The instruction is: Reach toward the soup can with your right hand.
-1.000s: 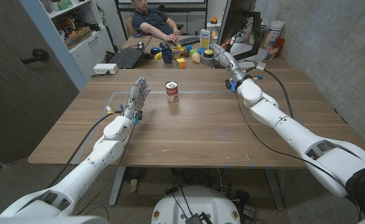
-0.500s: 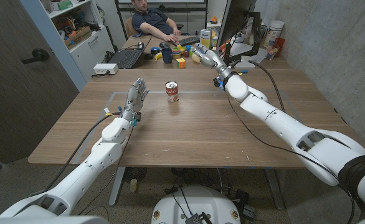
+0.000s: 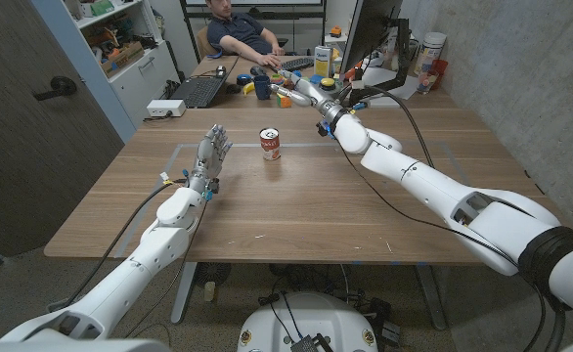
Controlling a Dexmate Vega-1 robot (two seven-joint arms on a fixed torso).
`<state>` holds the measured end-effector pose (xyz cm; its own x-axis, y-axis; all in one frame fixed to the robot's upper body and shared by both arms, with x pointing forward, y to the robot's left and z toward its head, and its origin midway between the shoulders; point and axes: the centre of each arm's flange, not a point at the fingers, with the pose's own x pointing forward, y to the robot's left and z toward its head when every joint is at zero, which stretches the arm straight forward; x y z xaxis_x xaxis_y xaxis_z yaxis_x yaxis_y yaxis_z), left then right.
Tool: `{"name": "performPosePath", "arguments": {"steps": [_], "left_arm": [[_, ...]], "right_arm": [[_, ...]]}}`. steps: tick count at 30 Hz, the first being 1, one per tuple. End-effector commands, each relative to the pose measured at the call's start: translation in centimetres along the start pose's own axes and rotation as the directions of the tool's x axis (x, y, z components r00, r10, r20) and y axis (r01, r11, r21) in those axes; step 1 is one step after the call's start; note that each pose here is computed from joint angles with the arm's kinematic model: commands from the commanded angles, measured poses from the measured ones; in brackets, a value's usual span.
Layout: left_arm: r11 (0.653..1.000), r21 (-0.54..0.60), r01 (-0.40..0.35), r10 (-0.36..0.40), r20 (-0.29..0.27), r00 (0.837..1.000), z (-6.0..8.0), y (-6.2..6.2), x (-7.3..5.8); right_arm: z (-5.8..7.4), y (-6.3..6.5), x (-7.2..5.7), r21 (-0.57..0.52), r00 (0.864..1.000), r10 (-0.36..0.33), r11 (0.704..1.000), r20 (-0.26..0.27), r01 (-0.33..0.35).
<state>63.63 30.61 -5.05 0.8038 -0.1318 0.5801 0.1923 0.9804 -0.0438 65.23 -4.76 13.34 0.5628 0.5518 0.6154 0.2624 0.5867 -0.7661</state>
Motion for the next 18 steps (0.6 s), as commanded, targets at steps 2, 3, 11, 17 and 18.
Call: {"name": "performPosePath", "arguments": {"steps": [2,3,11,17,18], "left_arm": [[1.0,-0.002,-0.019,0.019,-0.007,1.0,-0.3,0.6,-1.1],[1.0,-0.002,-0.02,0.02,-0.008,1.0,-0.3,0.7,-1.2],[1.0,-0.003,-0.025,0.025,-0.012,1.0,-0.4,0.8,-1.6],[0.999,-0.002,-0.033,0.033,-0.012,0.999,-0.4,1.0,-1.8],[0.999,-0.002,-0.035,0.034,-0.013,0.999,-0.4,1.0,-1.8]], "right_arm": [[3.3,3.8,2.0,-0.297,0.995,0.083,0.953,0.047,-0.065],[3.5,4.1,2.1,-0.314,0.995,0.09,0.947,0.048,-0.07],[4.7,7.2,2.8,-0.407,0.986,0.154,0.906,0.059,-0.117],[5.0,8.4,3.3,-0.448,0.982,0.178,0.885,0.067,-0.13],[5.0,8.5,3.3,-0.452,0.981,0.18,0.882,0.067,-0.131]]}}
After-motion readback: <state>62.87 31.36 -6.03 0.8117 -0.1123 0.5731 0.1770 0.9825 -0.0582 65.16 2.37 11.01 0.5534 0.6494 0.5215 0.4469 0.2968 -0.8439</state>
